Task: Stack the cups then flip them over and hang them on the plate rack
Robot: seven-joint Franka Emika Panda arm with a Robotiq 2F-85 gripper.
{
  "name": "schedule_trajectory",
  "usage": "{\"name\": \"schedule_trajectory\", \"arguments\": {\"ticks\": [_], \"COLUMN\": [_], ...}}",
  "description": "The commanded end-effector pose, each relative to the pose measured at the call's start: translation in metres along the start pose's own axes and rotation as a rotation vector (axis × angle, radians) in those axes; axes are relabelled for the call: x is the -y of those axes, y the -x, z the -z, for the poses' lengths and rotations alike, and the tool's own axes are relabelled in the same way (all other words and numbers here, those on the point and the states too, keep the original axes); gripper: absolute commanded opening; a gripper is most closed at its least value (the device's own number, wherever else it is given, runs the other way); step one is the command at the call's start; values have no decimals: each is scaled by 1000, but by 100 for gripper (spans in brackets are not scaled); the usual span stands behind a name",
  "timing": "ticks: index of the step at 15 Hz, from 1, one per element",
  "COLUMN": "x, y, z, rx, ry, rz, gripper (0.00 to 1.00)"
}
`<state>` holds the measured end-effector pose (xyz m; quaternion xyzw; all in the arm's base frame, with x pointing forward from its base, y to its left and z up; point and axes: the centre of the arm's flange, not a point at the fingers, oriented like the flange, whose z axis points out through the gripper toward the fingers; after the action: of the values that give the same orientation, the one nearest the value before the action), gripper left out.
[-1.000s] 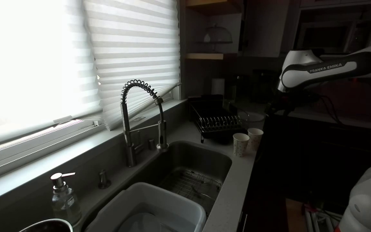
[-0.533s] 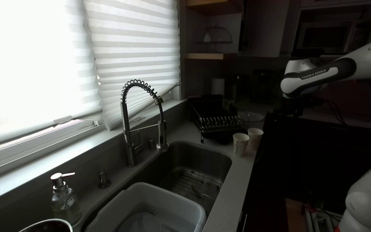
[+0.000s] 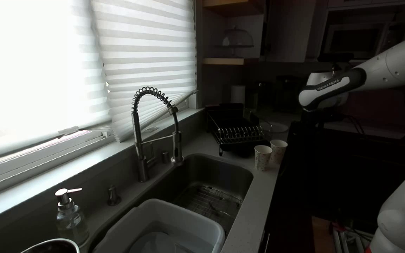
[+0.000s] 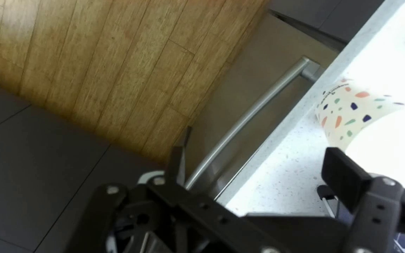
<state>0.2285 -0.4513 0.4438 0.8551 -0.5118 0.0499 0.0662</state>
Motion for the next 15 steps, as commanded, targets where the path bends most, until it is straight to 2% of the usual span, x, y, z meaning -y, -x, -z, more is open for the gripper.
{"name": "schedule_trajectory", "arguments": {"ticks": [1,10,11,12,14,15], "x": [15,49,51,53,56,57], "y": [-13,-25,-25,-26,-27,-27], "z": [-15,-42,-44,-45,-48,-49], "rx": [4,37,41,47,59,61], "ry": [-42,-91,-93,-98,-104,-104], "rz": [-42,-66,-67,-67,-68,-70], "gripper": [100,100,97,74,69,59]}}
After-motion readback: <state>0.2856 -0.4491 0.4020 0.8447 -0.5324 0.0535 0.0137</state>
